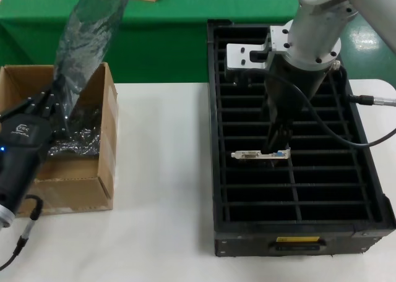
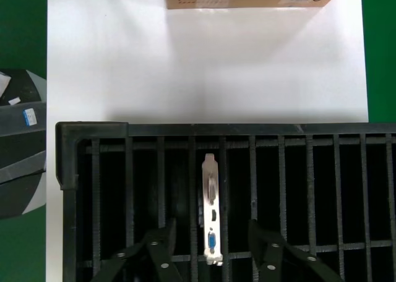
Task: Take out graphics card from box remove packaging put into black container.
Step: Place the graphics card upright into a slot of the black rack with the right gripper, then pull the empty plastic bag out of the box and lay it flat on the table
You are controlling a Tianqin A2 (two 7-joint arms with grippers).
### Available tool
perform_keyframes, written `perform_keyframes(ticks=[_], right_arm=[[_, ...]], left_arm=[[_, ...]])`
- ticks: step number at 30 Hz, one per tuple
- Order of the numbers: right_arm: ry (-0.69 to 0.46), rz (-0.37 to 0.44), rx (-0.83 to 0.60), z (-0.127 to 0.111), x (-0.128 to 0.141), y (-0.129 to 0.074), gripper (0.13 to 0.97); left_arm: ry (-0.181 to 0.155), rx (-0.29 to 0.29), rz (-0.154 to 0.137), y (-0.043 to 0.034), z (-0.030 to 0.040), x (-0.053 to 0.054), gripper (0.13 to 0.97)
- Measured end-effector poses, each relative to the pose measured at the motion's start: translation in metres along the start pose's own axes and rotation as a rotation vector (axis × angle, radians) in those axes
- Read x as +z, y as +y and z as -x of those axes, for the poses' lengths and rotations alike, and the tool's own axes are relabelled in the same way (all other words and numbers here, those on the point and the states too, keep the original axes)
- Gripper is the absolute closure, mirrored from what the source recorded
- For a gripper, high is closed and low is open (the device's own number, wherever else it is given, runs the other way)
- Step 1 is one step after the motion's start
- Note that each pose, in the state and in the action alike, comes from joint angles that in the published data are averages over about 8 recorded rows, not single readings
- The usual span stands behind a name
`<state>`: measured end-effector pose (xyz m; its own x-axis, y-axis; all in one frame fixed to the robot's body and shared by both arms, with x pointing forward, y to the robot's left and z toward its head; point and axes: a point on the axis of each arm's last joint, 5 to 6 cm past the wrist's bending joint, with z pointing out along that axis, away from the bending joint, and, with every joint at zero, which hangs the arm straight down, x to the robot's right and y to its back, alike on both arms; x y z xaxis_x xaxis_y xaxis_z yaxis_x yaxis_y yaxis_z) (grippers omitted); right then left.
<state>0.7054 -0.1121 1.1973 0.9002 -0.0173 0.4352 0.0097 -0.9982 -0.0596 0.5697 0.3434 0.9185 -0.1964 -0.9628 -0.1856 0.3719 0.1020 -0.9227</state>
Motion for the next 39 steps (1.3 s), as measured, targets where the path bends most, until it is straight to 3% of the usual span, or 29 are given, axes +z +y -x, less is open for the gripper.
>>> perform_keyframes(ticks=[8, 14, 16, 19, 24, 30, 39], right_arm=[[0.057, -0.021, 0.010, 0.004, -0.006, 0.006, 0.602], [0.138, -0.059, 0.042, 0.007, -0.013, 0.020, 0.445], [0.171, -0.074, 0.058, 0.009, -0.016, 0.026, 0.393], [0.217, -0.095, 0.081, 0.011, -0.019, 0.035, 0.393], [0.282, -0.122, 0.116, 0.016, -0.023, 0.048, 0.316], [0.346, -0.145, 0.149, 0.021, -0.026, 0.061, 0.228], [0.390, -0.155, 0.174, 0.020, -0.023, 0.075, 0.149]], left_arm=[[0.056, -0.126, 0.037, -0.0150, 0.0021, 0.001, 0.958], [0.124, -0.277, 0.077, -0.0414, 0.0008, 0.008, 0.958], [0.149, -0.339, 0.100, -0.0511, -0.0011, 0.011, 0.958], [0.180, -0.424, 0.142, -0.0634, -0.0044, 0.015, 0.958], [0.210, -0.523, 0.221, -0.0763, -0.0131, 0.021, 0.958], [0.215, -0.591, 0.330, -0.0736, -0.0280, 0.028, 0.958], [0.158, -0.639, 0.488, -0.0514, -0.0416, 0.037, 0.958]])
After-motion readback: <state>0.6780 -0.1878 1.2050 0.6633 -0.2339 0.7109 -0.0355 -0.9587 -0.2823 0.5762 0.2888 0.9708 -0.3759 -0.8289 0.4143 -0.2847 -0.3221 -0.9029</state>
